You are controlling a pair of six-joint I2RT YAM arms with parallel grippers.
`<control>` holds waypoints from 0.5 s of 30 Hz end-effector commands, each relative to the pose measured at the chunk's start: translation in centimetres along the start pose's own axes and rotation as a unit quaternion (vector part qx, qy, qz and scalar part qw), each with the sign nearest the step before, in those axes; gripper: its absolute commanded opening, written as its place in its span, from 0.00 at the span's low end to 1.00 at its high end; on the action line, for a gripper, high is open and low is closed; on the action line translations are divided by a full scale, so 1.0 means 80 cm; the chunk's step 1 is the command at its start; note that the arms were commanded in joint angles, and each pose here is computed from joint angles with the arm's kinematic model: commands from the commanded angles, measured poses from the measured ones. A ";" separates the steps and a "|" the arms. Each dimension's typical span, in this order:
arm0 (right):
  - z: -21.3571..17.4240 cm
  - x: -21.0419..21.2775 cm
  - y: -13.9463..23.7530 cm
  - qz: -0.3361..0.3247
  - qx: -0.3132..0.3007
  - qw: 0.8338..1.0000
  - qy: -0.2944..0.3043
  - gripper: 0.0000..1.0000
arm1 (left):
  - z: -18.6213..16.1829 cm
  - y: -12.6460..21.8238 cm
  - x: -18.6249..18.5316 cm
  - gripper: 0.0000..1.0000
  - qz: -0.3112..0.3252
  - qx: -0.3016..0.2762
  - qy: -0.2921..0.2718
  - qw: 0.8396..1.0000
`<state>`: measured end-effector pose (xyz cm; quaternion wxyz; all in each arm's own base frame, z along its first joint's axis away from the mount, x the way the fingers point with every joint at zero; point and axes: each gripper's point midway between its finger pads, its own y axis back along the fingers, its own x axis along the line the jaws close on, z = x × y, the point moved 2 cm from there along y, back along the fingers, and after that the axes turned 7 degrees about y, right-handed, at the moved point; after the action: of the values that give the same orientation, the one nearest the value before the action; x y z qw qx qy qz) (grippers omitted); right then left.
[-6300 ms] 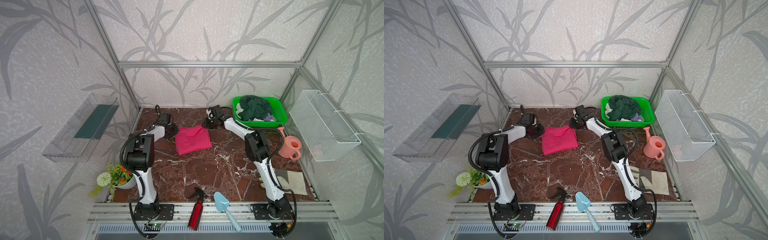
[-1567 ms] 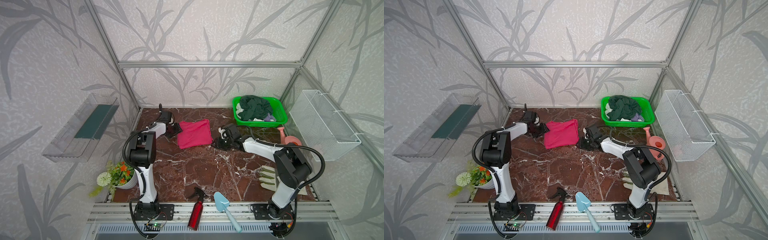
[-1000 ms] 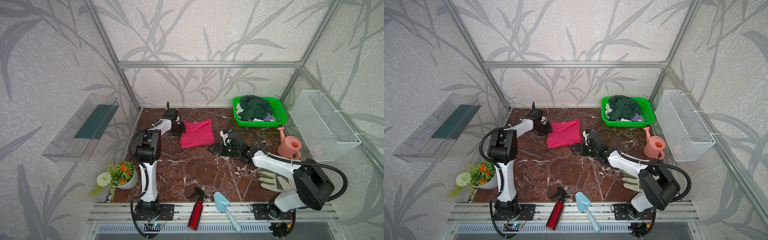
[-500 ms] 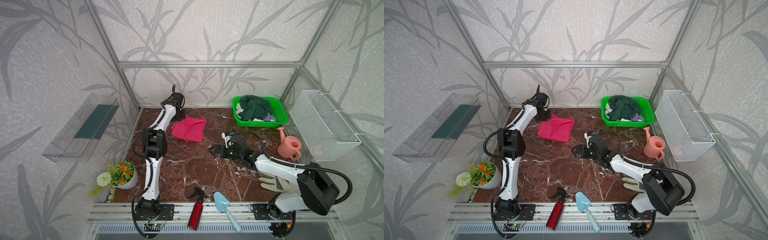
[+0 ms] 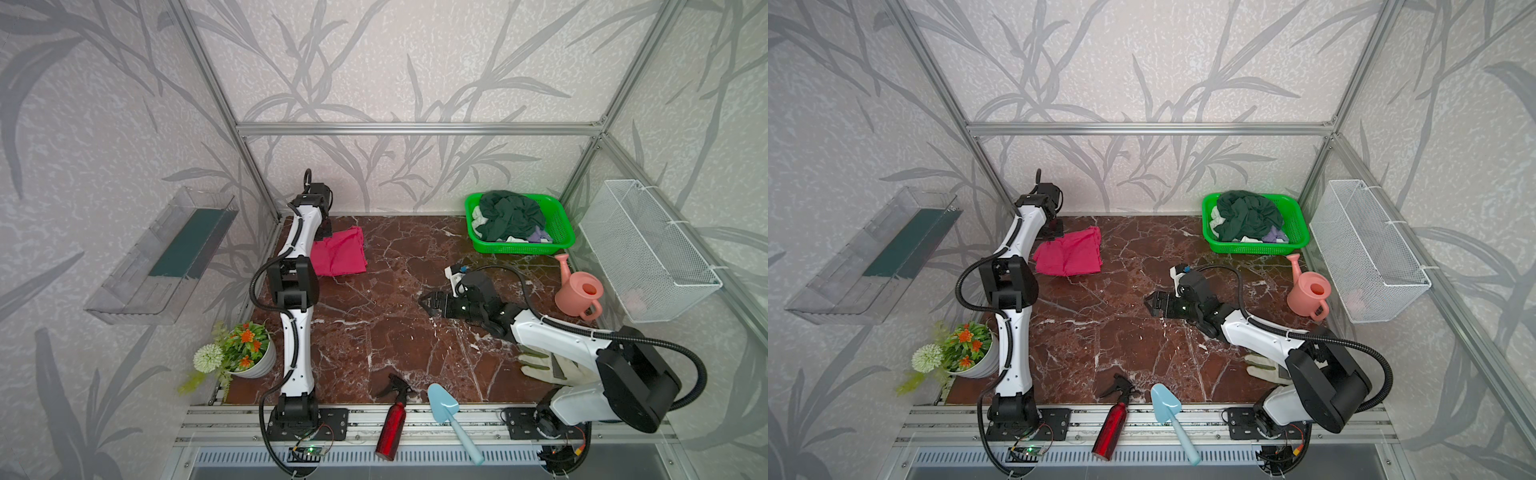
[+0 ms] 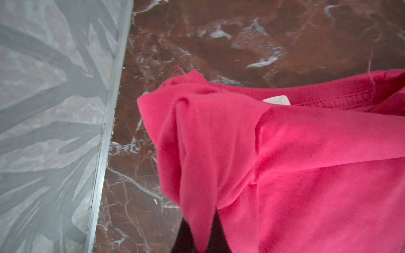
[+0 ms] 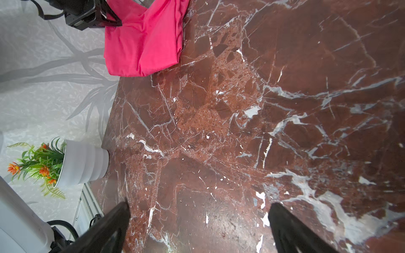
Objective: Fold and stack the t-shirts
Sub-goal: 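Drag the folded shirt with left gripper toward the far corner by the wall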
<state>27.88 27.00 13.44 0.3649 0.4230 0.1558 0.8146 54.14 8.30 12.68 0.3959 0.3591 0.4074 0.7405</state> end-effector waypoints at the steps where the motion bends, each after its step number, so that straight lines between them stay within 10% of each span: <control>1: 0.005 0.006 0.004 0.002 -0.005 1.000 0.005 0.99 | 0.002 -0.009 0.016 0.00 -0.022 0.017 0.023 0.999; 5: 0.006 0.014 0.004 0.014 -0.002 1.000 0.005 0.99 | 0.008 -0.011 0.026 0.00 -0.013 0.013 0.037 0.999; 15: 0.026 -0.018 0.058 -0.063 -0.052 0.996 0.024 0.99 | 0.037 0.039 0.063 0.45 0.015 -0.041 0.096 0.994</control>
<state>28.03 24.55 15.90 0.4043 0.3944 0.1437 0.8126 54.35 11.79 13.96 0.3752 0.2992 0.4316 0.7638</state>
